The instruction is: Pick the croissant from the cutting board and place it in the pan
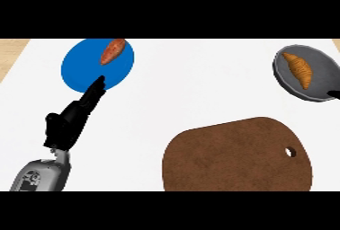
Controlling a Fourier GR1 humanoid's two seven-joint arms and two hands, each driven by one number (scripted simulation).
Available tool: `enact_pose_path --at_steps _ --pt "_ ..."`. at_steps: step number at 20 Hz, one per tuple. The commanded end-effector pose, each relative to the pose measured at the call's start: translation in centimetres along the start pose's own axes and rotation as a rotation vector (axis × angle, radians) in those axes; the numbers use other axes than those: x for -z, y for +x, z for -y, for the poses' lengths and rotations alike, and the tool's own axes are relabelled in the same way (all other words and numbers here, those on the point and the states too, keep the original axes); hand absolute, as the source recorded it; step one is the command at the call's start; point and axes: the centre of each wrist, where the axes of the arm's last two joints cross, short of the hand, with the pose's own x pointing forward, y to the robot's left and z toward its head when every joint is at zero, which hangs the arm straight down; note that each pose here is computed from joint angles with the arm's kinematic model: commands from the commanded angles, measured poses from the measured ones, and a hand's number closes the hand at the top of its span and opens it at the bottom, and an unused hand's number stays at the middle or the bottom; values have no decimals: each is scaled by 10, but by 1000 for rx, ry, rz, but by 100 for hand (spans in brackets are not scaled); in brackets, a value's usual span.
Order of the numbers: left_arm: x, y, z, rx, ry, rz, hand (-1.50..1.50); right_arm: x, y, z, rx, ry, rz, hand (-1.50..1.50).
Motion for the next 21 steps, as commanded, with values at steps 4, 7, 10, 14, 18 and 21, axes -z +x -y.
enact_pose_path --at_steps 4,7,10,14,18,21 --pt "0 -6 7 -17 11 -14 0 -31 -26 24 43 4 93 -150" --pt "2 5 -1 -8 20 -17 0 -47 -40 30 79 25 89 -150" --pt "-3 -7 12 -11 15 2 0 -64 -52 39 87 37 93 -150" --pt "-9 -7 -12 -11 15 -22 0 -77 -64 35 79 59 100 -150" --pt "-1 5 4 14 10 -19 0 -86 -72 29 63 45 120 -150" --pt "3 -7 12 -11 18 -35 0 -90 -75 27 55 30 91 -150"
